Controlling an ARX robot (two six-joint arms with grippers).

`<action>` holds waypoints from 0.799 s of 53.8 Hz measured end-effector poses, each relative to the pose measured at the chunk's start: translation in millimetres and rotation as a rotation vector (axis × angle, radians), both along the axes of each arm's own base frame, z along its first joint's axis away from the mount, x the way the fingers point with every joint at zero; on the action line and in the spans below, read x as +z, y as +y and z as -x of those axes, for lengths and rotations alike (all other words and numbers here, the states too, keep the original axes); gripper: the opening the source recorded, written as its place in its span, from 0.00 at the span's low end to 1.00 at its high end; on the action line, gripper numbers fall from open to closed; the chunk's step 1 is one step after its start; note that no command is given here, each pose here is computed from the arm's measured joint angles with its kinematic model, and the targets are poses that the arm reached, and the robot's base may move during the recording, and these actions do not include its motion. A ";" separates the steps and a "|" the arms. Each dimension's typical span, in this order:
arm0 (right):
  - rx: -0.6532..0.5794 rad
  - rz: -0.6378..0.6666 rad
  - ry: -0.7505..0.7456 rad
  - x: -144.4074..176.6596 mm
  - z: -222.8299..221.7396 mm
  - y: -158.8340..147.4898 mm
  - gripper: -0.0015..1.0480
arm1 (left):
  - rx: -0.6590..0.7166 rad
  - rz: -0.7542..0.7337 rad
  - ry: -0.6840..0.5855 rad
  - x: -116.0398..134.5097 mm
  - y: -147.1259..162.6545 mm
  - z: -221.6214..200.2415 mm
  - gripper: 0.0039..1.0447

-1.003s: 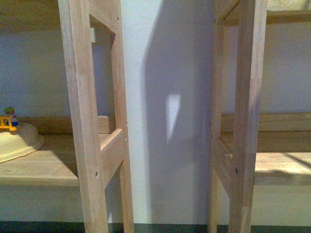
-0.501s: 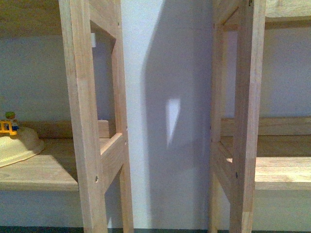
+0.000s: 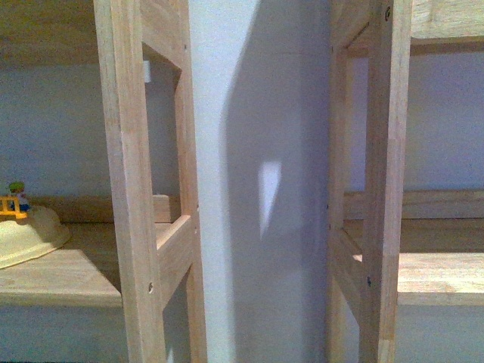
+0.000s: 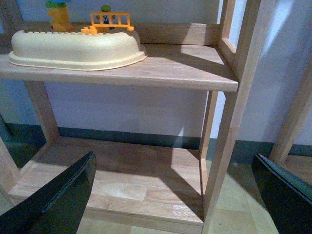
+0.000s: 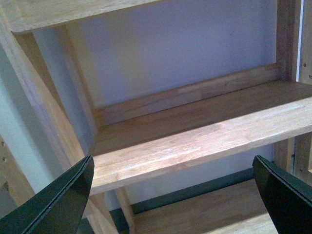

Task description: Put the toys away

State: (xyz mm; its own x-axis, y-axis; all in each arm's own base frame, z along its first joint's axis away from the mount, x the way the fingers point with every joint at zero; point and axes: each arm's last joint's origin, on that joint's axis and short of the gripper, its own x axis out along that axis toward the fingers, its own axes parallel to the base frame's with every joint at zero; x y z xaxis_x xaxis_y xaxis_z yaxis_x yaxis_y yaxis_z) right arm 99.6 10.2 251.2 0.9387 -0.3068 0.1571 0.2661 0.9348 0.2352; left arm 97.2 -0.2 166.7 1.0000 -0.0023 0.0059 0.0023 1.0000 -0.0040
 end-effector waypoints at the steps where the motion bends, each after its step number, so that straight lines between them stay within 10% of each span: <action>1: 0.001 -0.001 -0.001 0.1 0.2 0.0 0.94 | 0.000 0.000 0.000 0.0 0.0 0.0 0.94; 16: 0.265 0.170 0.187 -14.9 1.0 -9.6 0.69 | 0.000 0.000 0.000 0.0 0.0 0.0 0.94; 34: 0.298 0.204 0.203 -52.1 1.3 -9.9 0.06 | 0.000 0.000 0.000 0.0 0.0 0.0 0.94; 43: 0.298 0.208 0.202 -60.5 1.4 -9.9 0.03 | 0.000 0.000 0.000 0.0 0.0 0.0 0.94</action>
State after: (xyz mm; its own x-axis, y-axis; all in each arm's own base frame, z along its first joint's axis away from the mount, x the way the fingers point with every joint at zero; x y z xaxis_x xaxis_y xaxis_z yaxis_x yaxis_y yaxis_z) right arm 98.2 0.3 190.8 1.0000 0.0015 -0.0093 -0.0015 1.0000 0.0036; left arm 97.2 -0.2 166.7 1.0000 -0.0023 0.0059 0.0023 1.0000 -0.0040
